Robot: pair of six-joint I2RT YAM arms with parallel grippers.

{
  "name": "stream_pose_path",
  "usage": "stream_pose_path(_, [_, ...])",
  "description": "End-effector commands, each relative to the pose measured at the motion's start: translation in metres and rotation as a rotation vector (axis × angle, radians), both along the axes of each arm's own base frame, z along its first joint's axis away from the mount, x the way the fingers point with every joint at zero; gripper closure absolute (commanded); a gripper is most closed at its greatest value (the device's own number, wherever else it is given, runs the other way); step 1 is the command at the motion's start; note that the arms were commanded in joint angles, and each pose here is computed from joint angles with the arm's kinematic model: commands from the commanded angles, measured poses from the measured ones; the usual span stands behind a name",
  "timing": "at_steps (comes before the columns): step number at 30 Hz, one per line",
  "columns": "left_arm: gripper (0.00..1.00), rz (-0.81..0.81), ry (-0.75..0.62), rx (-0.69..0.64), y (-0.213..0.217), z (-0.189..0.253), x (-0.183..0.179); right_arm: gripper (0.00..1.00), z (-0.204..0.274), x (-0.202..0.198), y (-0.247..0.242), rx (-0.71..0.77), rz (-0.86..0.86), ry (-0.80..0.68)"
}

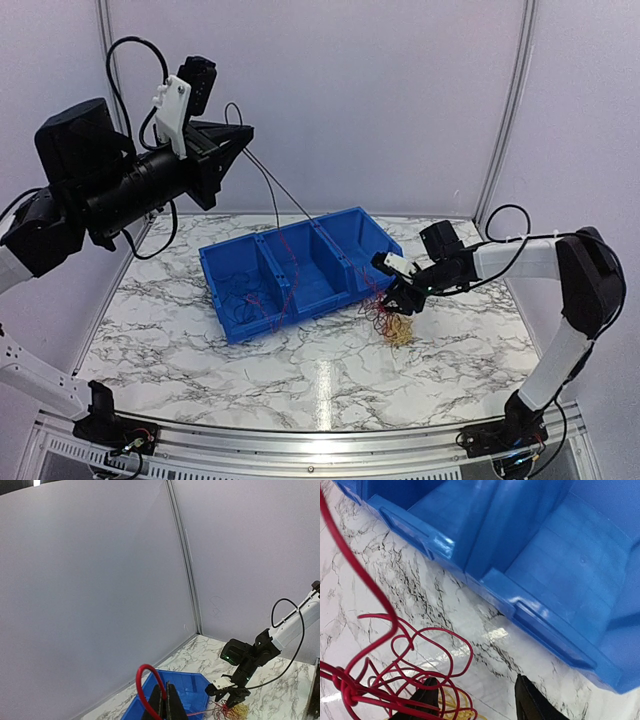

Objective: Untangle the cables

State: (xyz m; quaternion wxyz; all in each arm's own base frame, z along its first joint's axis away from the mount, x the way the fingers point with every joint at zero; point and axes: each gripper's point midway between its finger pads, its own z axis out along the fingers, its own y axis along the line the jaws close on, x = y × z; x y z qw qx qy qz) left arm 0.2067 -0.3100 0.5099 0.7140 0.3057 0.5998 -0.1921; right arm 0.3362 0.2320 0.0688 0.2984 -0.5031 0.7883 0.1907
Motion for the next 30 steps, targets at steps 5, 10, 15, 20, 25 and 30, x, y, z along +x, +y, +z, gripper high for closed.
stream_pose_path(5, [1.0,0.15,0.105,-0.384,0.096,0.012,-0.008,0.62,0.054,-0.041,-0.064,0.03,-0.005,0.026])
stream_pose_path(10, [1.0,0.163,0.33,-0.315,0.062,-0.129,0.006,0.9,0.098,-0.103,-0.053,0.145,0.213,-0.028])
stream_pose_path(15, [1.0,0.153,0.496,-0.32,0.033,-0.234,0.011,1.0,0.106,-0.116,-0.057,0.132,0.237,-0.08])
stream_pose_path(20, [1.0,0.101,0.579,-0.235,0.004,-0.274,0.004,0.81,0.092,-0.109,-0.06,0.102,0.185,-0.049])
stream_pose_path(25, [1.0,0.049,0.607,-0.175,0.002,-0.287,-0.009,0.59,0.068,-0.105,-0.041,0.01,0.209,-0.084])
stream_pose_path(30, [0.57,0.098,0.65,-0.052,0.027,-0.293,-0.017,0.55,0.053,-0.095,-0.011,-0.06,0.225,-0.087])
